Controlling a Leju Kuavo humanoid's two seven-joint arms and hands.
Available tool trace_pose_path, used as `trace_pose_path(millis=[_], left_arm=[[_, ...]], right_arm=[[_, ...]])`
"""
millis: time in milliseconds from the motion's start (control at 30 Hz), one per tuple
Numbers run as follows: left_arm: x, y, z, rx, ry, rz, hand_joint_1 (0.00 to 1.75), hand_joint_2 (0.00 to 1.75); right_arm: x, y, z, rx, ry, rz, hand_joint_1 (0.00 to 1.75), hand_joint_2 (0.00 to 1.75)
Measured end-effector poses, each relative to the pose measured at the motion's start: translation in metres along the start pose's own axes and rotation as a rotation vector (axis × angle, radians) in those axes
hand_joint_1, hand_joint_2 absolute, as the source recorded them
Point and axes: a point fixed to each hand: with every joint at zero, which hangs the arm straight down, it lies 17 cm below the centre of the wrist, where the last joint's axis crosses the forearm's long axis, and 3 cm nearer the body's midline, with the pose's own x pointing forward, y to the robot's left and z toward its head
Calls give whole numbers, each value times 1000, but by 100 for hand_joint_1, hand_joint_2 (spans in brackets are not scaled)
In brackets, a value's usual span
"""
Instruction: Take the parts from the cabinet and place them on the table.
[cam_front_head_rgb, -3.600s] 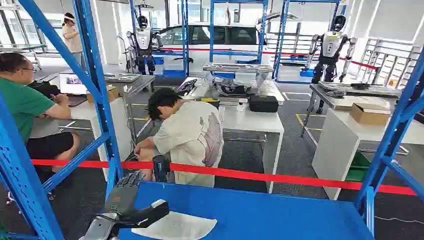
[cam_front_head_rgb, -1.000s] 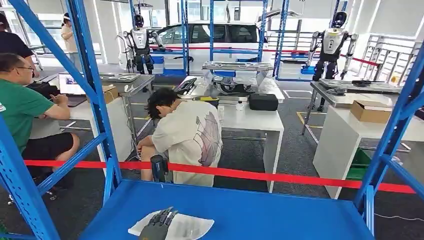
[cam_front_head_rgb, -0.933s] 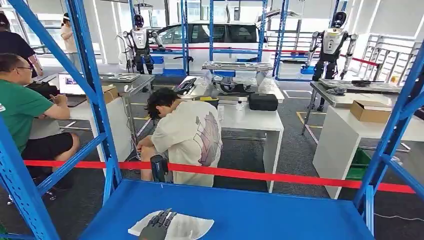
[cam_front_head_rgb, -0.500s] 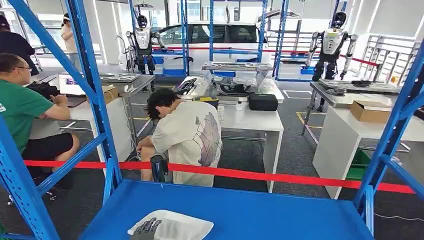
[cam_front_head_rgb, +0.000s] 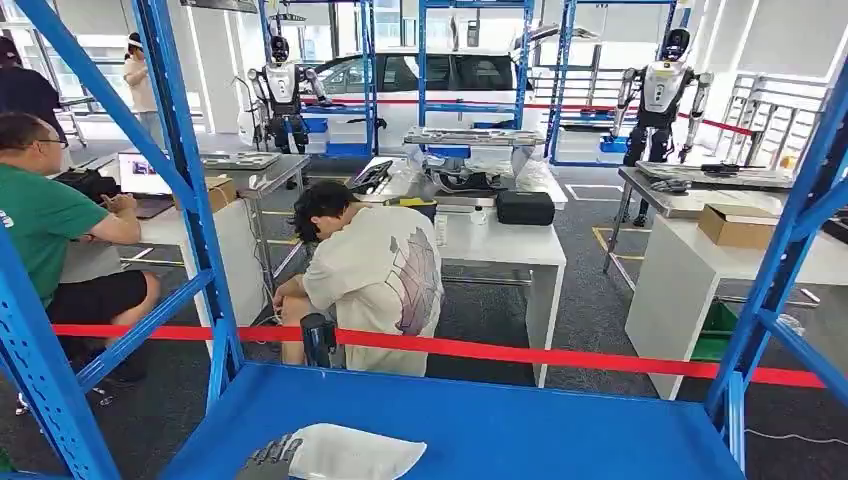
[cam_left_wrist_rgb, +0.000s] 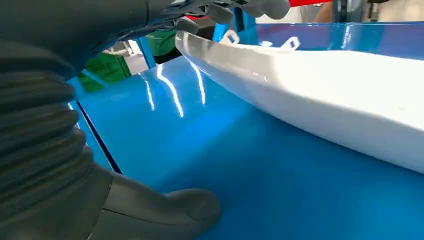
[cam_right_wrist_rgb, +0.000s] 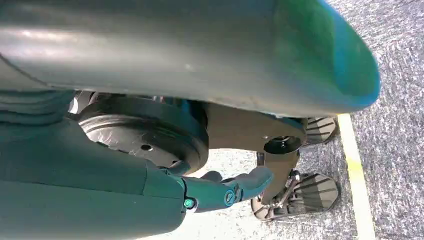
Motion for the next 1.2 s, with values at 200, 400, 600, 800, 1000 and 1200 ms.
trace_pose_path(millis=[200,400,600,800,1000,1200], left_arm=[[-10,0,1,2,15,-67,175,175],[-17,-5,2,-12,21,-116,175,175],[-19,-2,1,-7,19,-128,175,175],[-18,2,0,-1,18,-132,175,175],[-17,3,0,2,11,-142,175,175],[-7,4,-1,4,-29,-179,175,175]], right_arm=[[0,0,0,0,0,-6,0,0],[-1,-1,0,-1,-5,-23,0,0],[-1,-1,0,-2,-7,-24,0,0],[-1,-1,0,-2,-7,-24,0,0],[-1,-1,0,-2,-10,-30,0,0],[1,-2,0,-3,-26,-64,0,0]])
